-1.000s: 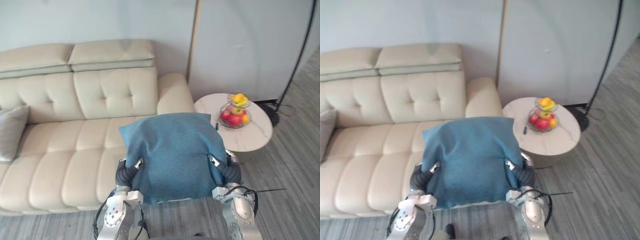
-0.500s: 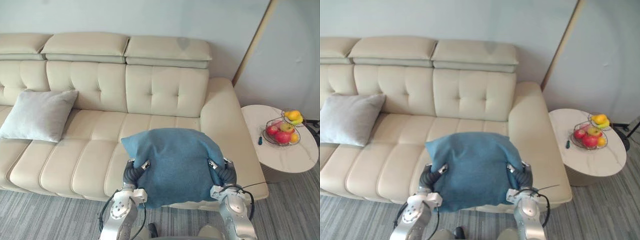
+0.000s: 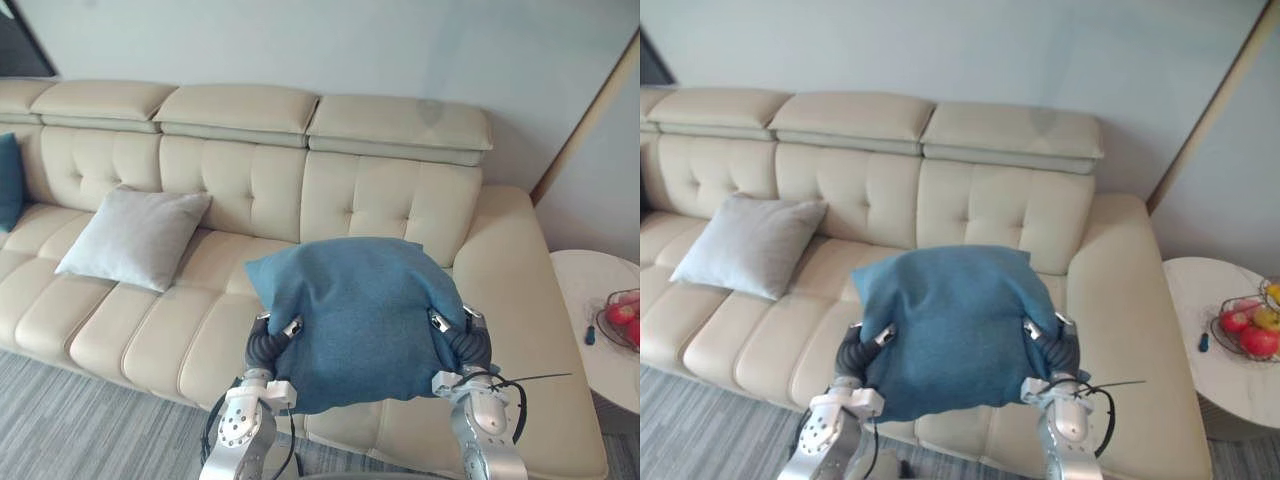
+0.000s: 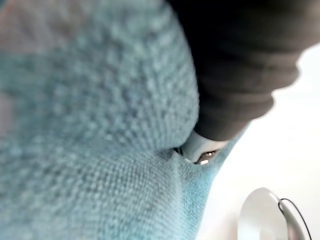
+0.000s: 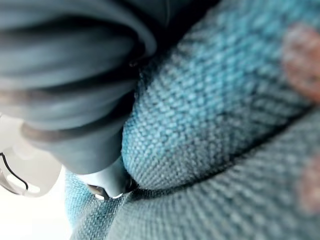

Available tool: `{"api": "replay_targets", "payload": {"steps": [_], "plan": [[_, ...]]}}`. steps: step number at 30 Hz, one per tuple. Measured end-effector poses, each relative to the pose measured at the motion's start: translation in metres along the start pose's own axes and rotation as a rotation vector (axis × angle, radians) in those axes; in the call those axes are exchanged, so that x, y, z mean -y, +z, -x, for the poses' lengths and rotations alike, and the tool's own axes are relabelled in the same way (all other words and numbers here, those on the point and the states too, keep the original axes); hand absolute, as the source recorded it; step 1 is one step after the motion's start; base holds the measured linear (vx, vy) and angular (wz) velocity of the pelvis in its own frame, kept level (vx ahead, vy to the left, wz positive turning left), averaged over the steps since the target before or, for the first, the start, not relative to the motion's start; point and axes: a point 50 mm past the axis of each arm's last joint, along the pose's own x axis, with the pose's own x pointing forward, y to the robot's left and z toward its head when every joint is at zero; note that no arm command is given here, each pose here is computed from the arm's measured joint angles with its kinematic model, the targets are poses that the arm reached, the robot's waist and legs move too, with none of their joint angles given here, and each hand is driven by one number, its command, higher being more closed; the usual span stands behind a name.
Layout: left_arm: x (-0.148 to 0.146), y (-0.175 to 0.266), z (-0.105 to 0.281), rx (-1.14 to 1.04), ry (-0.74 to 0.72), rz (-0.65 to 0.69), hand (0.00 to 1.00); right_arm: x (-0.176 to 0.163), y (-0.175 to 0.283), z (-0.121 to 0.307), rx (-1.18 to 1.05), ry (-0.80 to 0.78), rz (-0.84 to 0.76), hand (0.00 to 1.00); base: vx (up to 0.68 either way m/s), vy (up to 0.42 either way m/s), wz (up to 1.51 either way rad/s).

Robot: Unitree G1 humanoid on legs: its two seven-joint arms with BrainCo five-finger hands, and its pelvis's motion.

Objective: Pick up cushions and gather them together orderly.

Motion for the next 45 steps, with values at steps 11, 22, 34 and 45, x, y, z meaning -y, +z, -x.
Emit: {"api": "replay_targets", "payload": {"steps": [11,22,34,45], "plan": [[-0.002,-0.008,0.003,-0.049,-0.030,-0.066,1.00,0.004,-0.023,0.017,-0.104,-0.063,0.012,1.00,0.03,0.101,-0.20],[0.018,0.021,-0.056,0.095,0.001,-0.192,1.00,-0.022,-0.001,-0.046,0.012,-0.056,0.157,1.00,-0.05,-0.014,-0.17],[0.096,0.217,-0.143,0.710,0.057,-0.191,0.00,-0.088,0.221,-0.138,0.683,-0.168,0.063,0.00,-0.11,0.010,0.04],[0.116,0.295,-0.172,0.685,0.194,-0.151,0.00,-0.114,0.275,-0.171,0.515,-0.216,-0.152,0.00,-0.01,0.000,0.06]]}}
